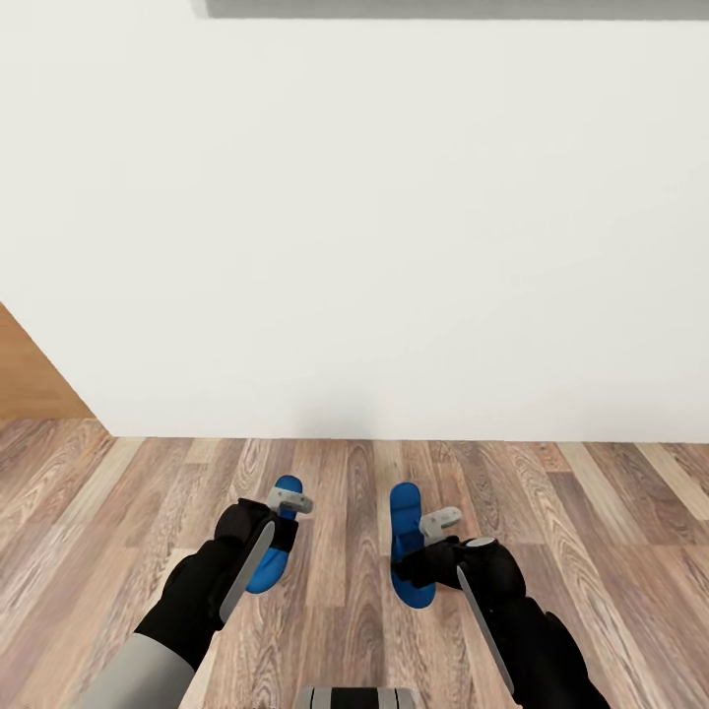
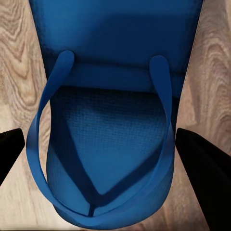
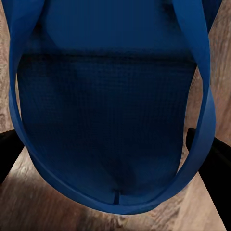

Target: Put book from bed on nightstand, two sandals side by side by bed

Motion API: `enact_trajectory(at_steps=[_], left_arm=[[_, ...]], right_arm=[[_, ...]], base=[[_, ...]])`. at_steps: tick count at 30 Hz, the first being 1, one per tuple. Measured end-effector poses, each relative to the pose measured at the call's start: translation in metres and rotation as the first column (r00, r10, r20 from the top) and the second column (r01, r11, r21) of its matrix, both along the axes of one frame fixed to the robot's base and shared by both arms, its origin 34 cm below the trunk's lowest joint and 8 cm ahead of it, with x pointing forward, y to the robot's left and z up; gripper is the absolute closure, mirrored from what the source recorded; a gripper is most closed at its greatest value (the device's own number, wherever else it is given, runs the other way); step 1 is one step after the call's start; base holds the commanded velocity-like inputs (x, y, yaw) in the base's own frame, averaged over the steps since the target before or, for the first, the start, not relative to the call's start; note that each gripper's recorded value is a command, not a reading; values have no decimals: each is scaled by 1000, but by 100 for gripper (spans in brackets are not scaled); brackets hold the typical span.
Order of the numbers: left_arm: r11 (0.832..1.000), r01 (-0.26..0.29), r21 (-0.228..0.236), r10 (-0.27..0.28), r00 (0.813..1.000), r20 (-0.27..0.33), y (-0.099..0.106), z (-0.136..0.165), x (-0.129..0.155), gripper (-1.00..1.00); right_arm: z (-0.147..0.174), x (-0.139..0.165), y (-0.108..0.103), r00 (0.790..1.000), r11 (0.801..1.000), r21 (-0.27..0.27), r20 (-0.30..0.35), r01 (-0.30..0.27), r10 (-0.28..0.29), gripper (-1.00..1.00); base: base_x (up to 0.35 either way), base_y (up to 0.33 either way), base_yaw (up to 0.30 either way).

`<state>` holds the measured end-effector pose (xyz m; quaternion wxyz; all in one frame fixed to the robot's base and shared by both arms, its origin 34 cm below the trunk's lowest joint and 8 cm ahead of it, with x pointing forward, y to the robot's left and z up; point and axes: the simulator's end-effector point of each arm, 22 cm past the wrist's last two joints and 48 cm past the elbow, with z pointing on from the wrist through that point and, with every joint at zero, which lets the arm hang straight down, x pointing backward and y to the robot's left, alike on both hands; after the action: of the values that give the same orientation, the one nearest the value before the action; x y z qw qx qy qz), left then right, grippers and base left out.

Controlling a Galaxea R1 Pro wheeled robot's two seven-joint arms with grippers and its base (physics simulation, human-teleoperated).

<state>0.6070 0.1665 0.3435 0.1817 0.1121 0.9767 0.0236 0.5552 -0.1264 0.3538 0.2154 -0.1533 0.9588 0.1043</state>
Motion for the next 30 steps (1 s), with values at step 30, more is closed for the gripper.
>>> enact_trajectory(at_steps=[30], left_arm=[[1000, 0, 0, 0, 999, -37, 0, -20, -7, 100]], right_arm=[[-18, -7, 0, 999, 1000, 1, -39, 0, 0, 100]], base=[[0, 0, 140]])
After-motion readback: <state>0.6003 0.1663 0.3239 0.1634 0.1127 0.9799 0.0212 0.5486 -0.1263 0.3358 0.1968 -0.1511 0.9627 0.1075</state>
